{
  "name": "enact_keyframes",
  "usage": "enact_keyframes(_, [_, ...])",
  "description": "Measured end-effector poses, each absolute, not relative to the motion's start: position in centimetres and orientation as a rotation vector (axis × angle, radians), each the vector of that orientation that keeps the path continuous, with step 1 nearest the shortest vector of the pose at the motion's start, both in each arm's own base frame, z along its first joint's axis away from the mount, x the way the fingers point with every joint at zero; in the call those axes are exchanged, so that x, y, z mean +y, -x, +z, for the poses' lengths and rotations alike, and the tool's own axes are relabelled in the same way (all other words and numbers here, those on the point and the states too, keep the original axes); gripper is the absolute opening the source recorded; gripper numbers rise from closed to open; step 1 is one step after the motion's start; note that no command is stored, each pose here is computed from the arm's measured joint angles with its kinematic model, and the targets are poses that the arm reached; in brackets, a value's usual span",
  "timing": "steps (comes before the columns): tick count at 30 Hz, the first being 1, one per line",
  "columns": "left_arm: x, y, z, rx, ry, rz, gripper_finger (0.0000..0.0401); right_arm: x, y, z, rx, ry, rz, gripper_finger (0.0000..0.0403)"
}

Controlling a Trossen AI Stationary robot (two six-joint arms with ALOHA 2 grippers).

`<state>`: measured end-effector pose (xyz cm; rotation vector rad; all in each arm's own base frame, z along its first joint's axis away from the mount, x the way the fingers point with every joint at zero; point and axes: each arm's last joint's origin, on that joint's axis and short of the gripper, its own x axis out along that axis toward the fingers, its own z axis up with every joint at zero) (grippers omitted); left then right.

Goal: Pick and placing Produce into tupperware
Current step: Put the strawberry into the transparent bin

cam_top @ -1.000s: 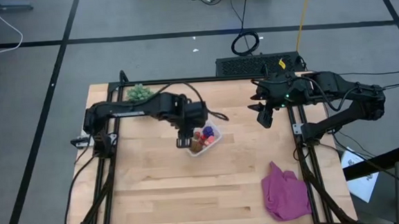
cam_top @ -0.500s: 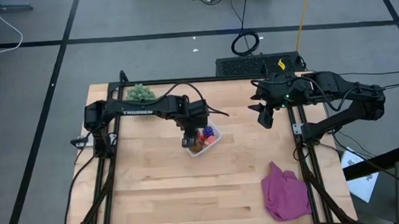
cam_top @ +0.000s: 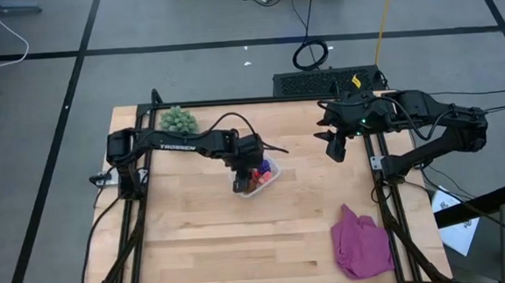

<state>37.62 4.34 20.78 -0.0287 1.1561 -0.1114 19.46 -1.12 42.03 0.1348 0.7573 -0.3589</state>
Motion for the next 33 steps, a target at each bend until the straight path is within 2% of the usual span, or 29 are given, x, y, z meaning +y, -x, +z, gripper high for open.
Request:
enact_keyframes(9, [4.7,-37.7,20.2,1.118,0.048,-0.117,0.0159,-1.1,-19.5,42.0,0.757,-0.138,-0.360,0.0155])
enact_keyframes(18, [5.5,-38.1,18.4,1.169,0.074,-0.075,0.0159,-1.1,-19.5,42.0,0.757,-0.138,-0.360,0.0155])
enact_keyframes(33, [6.3,-38.0,18.4,1.169,0.089,-0.021,0.0159,-1.1,-19.5,42.0,0.753,-0.138,-0.359,0.0155])
